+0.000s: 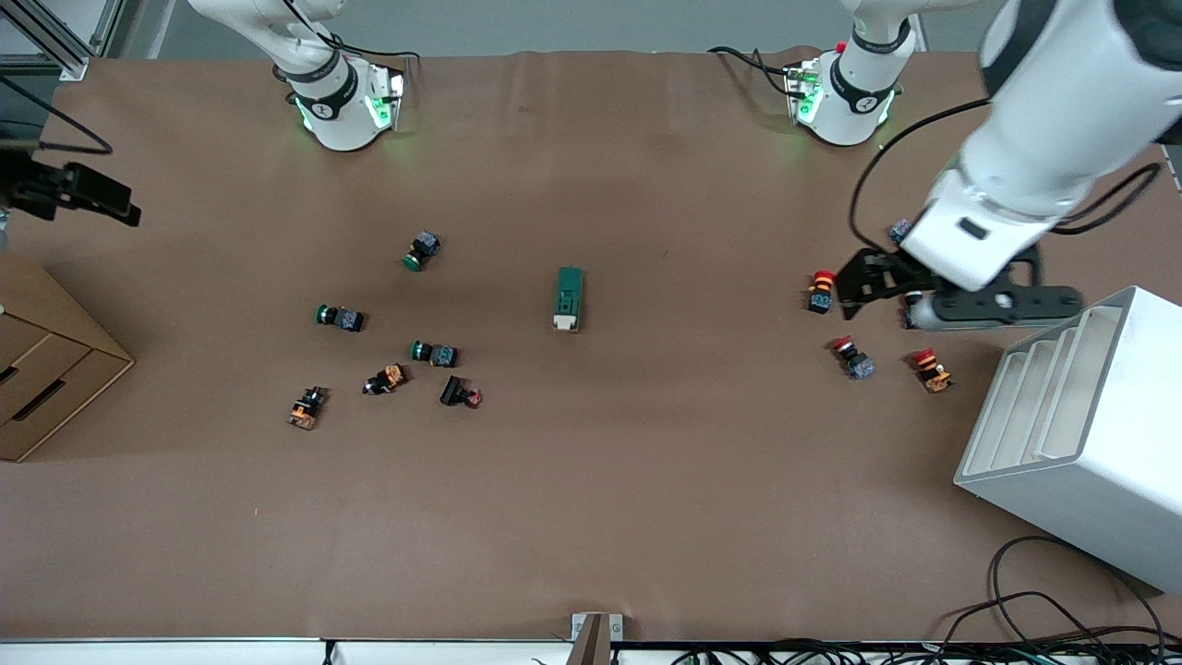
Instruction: Close load switch with both arms
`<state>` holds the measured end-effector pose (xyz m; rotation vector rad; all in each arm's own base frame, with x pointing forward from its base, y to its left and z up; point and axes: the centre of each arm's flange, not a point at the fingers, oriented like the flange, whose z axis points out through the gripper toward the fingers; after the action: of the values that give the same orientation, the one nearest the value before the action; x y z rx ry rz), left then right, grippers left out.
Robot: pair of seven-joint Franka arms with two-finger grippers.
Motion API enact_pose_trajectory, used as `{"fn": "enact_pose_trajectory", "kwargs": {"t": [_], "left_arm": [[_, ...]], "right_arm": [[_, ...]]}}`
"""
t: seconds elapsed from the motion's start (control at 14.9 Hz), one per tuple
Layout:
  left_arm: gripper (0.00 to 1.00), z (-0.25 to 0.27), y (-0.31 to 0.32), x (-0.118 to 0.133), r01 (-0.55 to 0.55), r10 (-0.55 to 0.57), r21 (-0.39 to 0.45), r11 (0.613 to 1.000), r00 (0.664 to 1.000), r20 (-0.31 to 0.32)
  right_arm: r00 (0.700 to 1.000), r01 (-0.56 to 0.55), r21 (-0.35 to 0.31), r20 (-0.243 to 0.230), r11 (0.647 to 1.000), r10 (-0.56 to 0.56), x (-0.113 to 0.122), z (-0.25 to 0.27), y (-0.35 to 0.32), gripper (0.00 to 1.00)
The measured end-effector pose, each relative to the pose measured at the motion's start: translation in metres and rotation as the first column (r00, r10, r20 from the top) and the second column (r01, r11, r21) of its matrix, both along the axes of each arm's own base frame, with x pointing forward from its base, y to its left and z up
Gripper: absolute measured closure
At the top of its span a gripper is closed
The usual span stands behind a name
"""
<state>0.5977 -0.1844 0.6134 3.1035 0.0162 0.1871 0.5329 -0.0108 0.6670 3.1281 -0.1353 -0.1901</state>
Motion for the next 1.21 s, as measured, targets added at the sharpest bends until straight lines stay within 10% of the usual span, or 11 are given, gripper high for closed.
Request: {"fn": "enact_pose_trajectory", "kwargs": {"t": [1.21], "left_arm": [[0.0, 0.052, 0.143, -0.058, 0.087, -0.084, 0.032, 0.996, 0.992, -0.095]], "right_arm": [[0.997, -0.044, 0.019, 0.062, 0.999, 0.043, -0.003, -0.001, 0.024, 0.0]]}}
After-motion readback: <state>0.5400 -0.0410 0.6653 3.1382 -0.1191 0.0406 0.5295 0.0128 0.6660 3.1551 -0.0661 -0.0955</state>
